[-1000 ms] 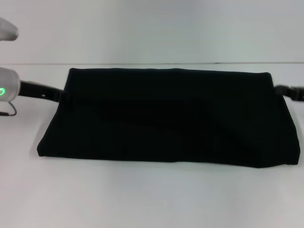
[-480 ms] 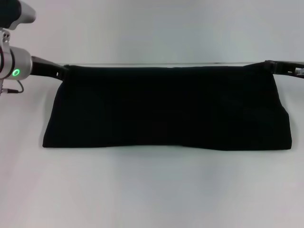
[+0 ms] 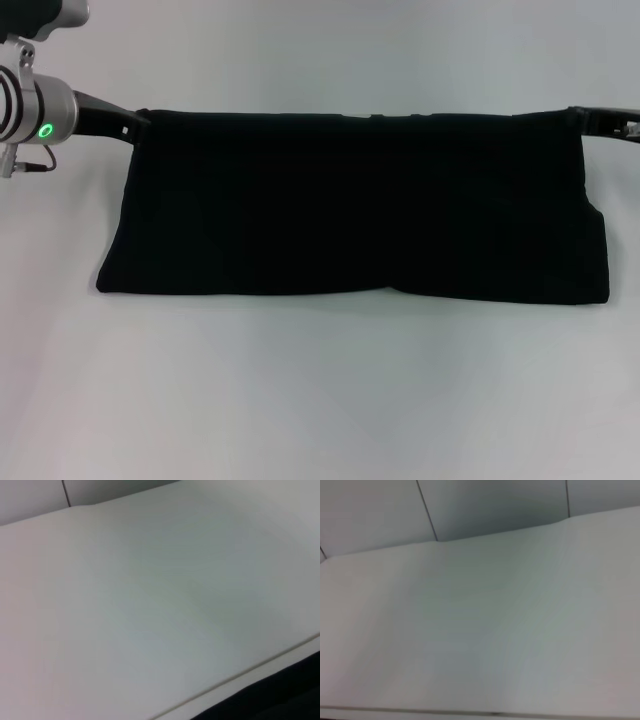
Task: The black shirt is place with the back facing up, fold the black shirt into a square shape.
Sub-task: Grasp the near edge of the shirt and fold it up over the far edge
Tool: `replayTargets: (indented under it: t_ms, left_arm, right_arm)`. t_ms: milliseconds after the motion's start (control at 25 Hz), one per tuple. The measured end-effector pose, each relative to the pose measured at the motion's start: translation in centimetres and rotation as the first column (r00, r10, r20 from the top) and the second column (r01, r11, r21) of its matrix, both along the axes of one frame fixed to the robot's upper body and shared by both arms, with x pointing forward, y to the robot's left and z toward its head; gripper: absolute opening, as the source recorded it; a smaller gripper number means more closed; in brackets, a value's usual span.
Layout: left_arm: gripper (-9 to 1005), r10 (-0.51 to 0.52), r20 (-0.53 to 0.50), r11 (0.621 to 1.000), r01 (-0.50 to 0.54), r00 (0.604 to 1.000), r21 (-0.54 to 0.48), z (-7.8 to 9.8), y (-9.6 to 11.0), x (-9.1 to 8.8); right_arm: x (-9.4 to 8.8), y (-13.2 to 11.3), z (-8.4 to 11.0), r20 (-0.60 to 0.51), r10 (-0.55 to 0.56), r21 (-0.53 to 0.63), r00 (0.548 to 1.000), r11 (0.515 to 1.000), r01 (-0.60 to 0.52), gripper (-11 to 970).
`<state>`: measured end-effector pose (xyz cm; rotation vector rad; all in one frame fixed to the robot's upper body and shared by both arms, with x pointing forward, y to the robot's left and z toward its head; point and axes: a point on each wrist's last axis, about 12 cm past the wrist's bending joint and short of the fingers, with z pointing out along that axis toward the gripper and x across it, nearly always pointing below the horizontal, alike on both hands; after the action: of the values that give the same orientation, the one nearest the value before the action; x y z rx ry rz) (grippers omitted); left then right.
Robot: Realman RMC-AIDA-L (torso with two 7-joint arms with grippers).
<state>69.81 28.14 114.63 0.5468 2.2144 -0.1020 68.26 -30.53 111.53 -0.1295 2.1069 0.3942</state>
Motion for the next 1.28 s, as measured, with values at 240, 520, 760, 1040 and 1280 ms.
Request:
replayTargets:
  t_ms: [240,520,760,1040,1280]
  left_arm:
    - [20,-0.001,0.003,1.000,0.001,1.000,0.009,-0.2,-0.2,0.1]
    - [22,0.008,0.002,1.000,-0.008,1.000,0.018,-0.8,-0.7,0.1]
    - [71,0.034,0.019,0.999,-0.034,0.999,0.010,-1.1,-1.2,0.2]
    - [207,0.108,0.059,0.994,-0.108,0.992,-0.003,-1.7,-1.3,0.2]
    - [384,0.135,0.025,0.990,-0.134,0.991,-0.053,-1.4,-0.6,-0.1]
  right_arm:
    - [0.3,0.2,0.2,0.006,-0.002,-0.016,1.000,1.000,0.002,10]
    - [0.3,0.5,-0.2,0.001,-0.009,-0.032,1.000,0.999,0.009,12]
    - [0.4,0.5,-0.1,0.001,0.000,-0.055,1.000,0.999,0.000,15]
    - [0.5,-1.0,0.5,0.012,-0.027,-0.071,1.000,0.997,0.028,208]
    - [-0.3,-2.0,1.2,-0.029,0.015,0.031,0.999,0.999,-0.014,467]
